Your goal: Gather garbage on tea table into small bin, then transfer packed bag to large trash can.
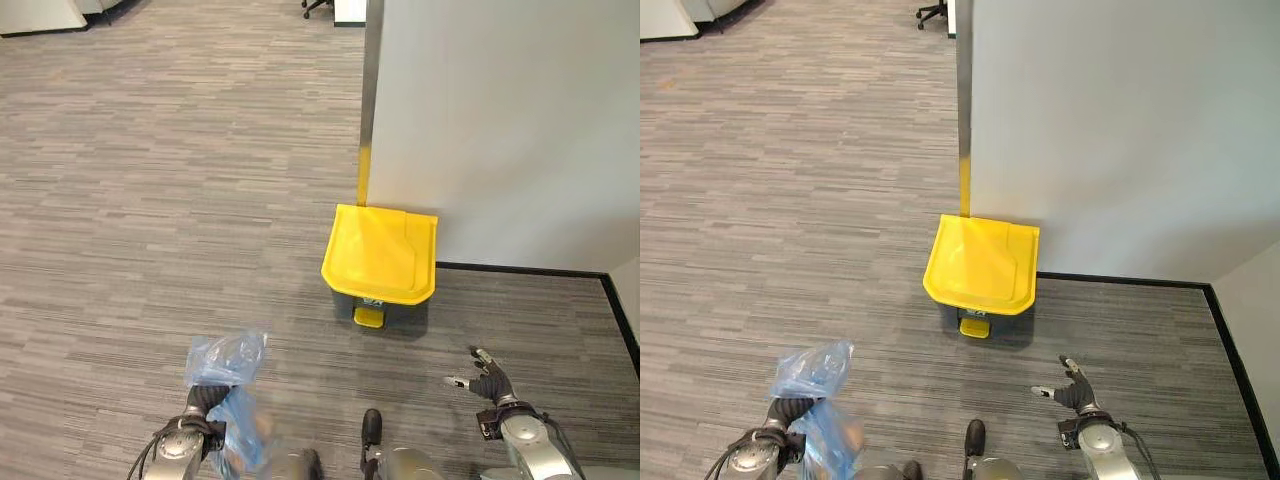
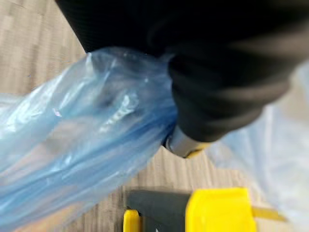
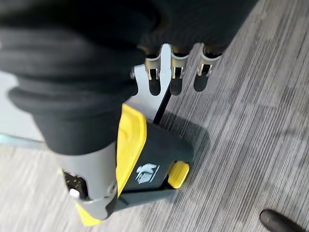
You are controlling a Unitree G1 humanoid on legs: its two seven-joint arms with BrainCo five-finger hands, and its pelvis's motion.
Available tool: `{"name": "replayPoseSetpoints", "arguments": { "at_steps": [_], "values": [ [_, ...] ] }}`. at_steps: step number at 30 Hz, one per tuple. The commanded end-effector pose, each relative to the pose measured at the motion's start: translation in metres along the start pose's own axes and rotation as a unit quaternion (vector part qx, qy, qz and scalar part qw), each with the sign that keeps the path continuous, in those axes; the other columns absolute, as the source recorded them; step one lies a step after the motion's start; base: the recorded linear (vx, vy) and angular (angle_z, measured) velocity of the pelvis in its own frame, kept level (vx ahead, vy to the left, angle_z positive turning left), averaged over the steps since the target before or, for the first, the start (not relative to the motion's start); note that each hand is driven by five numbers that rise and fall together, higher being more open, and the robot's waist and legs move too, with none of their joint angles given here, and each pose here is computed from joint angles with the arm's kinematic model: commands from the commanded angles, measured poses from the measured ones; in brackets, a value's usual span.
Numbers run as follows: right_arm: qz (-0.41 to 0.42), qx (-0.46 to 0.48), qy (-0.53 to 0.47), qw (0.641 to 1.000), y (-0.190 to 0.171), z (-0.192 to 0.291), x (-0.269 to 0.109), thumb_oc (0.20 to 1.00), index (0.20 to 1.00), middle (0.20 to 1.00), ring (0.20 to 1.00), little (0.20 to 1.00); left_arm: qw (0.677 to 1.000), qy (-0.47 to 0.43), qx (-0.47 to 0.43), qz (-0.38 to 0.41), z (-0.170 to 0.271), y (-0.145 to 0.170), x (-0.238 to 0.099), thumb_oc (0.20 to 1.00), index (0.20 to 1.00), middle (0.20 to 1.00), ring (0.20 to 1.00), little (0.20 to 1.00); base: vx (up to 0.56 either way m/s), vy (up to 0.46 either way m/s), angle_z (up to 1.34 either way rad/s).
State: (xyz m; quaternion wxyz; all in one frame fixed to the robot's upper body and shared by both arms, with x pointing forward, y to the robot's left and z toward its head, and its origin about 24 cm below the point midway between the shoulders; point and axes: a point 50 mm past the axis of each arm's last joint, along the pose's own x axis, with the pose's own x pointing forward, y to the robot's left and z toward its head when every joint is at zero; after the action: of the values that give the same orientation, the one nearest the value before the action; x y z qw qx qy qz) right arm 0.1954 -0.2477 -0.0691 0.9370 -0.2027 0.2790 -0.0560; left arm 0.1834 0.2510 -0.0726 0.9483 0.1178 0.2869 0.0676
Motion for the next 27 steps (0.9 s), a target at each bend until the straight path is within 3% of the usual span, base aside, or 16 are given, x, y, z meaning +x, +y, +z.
{"name": "replayPoseSetpoints", "arguments": {
  "at_steps": [1, 15, 27],
  "values": [
    [-0.023, 0.002, -0.017, 1.000, -0.015, 0.003, -0.001, 1.000, 1.000, 1.000, 1.000, 1.000, 0.998, -0.059, 0.002, 0.017, 0.023, 0.014, 0.002, 0.200, 0.200, 0.200, 0.200, 0.200, 0.19, 0.157, -0.38],
    [0.009, 0.007, -0.020, 1.000, 0.007, 0.011, 0.004, 1.000, 1.000, 1.000, 1.000, 1.000, 0.996, -0.072, 0.007, 0.051, 0.029, 0.032, 0.001, 0.200, 0.200, 0.200, 0.200, 0.200, 0.15, 0.259, -0.41],
    [-0.011, 0.007, -0.002, 1.000, -0.005, 0.002, 0.004, 1.000, 1.000, 1.000, 1.000, 1.000, 0.997, -0.055, -0.012, 0.049, 0.018, 0.029, -0.002, 0.200, 0.200, 0.200, 0.200, 0.200, 0.15, -0.021, 0.01]
  ]
}}
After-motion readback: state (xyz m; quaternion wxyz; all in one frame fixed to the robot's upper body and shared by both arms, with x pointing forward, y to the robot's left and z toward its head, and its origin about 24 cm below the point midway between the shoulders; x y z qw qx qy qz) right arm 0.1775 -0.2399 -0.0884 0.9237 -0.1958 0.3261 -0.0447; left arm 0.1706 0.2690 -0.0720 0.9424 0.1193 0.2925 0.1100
